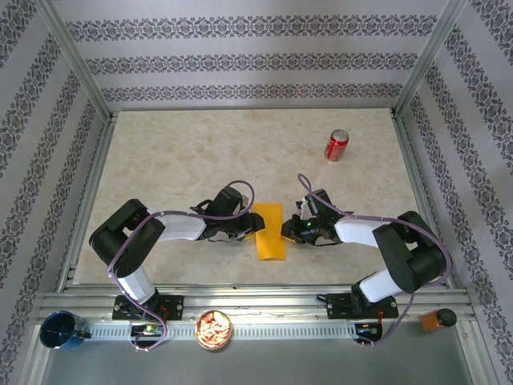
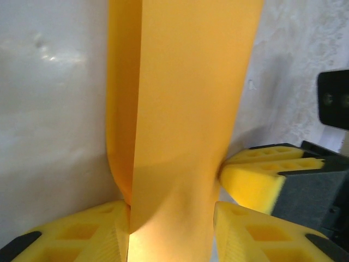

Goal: Fold a paper plane with a square sheet of paper (pick it up from the middle)
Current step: Third fold the triangle at the center of the table.

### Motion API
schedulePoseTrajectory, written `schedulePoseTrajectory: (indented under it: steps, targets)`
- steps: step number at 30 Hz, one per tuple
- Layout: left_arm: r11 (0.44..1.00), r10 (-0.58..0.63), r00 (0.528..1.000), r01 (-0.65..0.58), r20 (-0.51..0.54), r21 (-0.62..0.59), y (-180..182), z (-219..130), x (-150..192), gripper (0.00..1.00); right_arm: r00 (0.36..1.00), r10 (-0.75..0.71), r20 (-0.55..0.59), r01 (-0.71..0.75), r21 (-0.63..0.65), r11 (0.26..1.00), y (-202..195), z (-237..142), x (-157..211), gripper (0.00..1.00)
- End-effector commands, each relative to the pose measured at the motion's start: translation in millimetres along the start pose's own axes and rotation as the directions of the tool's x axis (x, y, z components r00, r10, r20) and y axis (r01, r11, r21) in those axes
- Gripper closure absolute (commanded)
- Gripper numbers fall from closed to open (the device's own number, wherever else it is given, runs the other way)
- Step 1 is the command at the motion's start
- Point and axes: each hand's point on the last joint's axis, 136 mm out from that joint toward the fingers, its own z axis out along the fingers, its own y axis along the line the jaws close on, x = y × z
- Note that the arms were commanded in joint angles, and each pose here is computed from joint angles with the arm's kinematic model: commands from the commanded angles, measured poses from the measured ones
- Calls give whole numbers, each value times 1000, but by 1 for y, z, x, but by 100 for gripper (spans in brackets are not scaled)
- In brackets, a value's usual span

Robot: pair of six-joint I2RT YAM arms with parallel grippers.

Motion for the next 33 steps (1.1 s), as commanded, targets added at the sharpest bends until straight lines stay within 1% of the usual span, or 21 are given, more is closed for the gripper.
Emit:
schedulePoseTrajectory:
  steps: [1, 4, 8, 12, 21, 25, 27, 32, 33]
  targets:
    - [995, 7, 999, -10, 32, 101, -18, -5, -9, 56, 999, 41, -17, -40, 68, 997, -21, 3, 8, 82]
    - [990, 6, 999, -12, 36, 141, -25, -6, -12, 55, 999, 45, -18, -43, 70, 997, -22, 3, 8, 82]
    - [990, 3, 999, -10, 48, 138, -24, -6, -14, 55, 999, 41, -18, -40, 70, 997, -21, 3, 8, 82]
    - [990, 7, 997, -16, 71, 138, -24, -7, -20, 51, 999, 41, -14, -40, 69, 997, -21, 2, 8, 81]
    - [994, -3, 997, -5, 80, 107, -17, -6, -24, 52, 999, 41, -16, -40, 65, 997, -21, 2, 8, 81]
    - [997, -19, 998, 14, 64, 77, -11, -6, -21, 61, 999, 36, -10, -35, 55, 998, -17, 1, 7, 81]
    - [998, -26, 998, 22, 61, 61, -7, -6, -19, 67, 1000, 25, -4, -25, 37, 999, -12, 0, 5, 81]
    - [1000, -27, 998, 27, 55, 1, 3, -6, -18, 88, 999, -52, 13, 52, -21, 998, 10, -7, -4, 77]
    - [1000, -25, 998, 25, 58, -2, 3, -7, -18, 89, 998, -67, 18, 68, -31, 997, 15, -9, -6, 76]
